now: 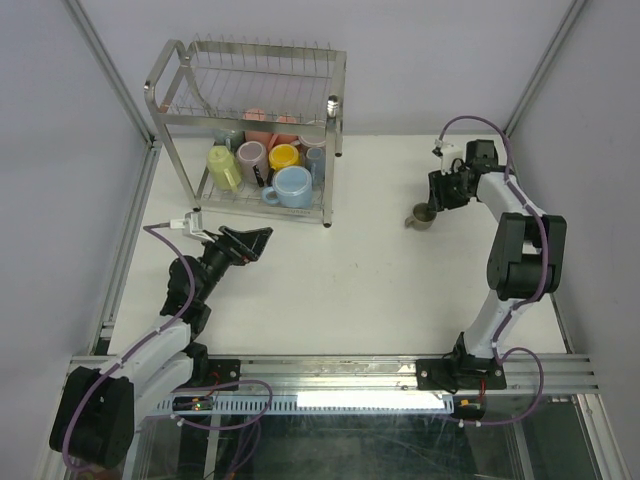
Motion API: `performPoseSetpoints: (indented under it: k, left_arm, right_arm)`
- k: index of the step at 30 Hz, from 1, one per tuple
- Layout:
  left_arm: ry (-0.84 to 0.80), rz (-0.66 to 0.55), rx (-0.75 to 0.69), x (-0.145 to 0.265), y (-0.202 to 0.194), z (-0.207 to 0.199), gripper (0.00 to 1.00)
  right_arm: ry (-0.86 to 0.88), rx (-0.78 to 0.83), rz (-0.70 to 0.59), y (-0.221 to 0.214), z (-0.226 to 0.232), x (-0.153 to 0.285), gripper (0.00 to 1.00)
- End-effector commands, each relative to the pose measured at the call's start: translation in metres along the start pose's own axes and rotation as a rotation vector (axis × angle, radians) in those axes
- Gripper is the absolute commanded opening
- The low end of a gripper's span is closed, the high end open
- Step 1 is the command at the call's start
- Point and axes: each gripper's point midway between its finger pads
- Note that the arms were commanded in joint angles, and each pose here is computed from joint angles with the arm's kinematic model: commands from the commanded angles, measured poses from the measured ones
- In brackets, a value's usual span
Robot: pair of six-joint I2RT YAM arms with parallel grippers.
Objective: Load the cups into the dish rack
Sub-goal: Pick up the cup at the center of the board.
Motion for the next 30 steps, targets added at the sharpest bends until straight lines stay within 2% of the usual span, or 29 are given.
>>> performPoseSetpoints:
  k: [1, 7, 12, 17, 19, 23, 30]
  left_arm:
    - [-0.037, -0.068, -0.027, 0.001, 0.017, -0.011, 0.99]
    - [-0.071, -0.052, -0.033, 0.003, 0.015, -0.018, 0.99]
    - [-0.219, -0.011, -0.056, 0.010, 0.005, -0.041, 0.97]
    - [-0.296, 0.053, -0.055, 0.010, -0.005, -0.053, 0.96]
    - [-0.326, 0.081, -0.021, 0.010, -0.009, -0.059, 0.96]
    - [-0.398, 0.138, 0.029, 0.014, -0.017, -0.071, 0.96]
    - [-0.524, 0.221, 0.207, 0.023, -0.030, -0.093, 0.90]
  right_arm:
    - [-0.021, -0.019, -0.041, 0.024, -0.007, -0.004, 0.40]
    - [-0.008, -0.028, 0.005, 0.012, -0.007, -0.018, 0.24]
    - [0.001, -0.023, 0.022, 0.006, -0.006, -0.021, 0.14]
    - [0.032, -0.016, 0.005, 0.007, 0.001, -0.019, 0.01]
    - [0.053, -0.013, -0.009, 0.009, 0.005, -0.015, 0.00]
    - [0.148, -0.012, -0.097, 0.022, 0.022, 0.003, 0.00]
    - [0.367, 0.069, -0.357, 0.053, 0.073, 0.061, 0.00]
Point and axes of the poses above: each gripper's point midway between its finger pads, its own x axis back along the fingers, its own z axis along the line the jaws close on, y = z × x, and after that the axes turned 7 degrees about x, right-handed
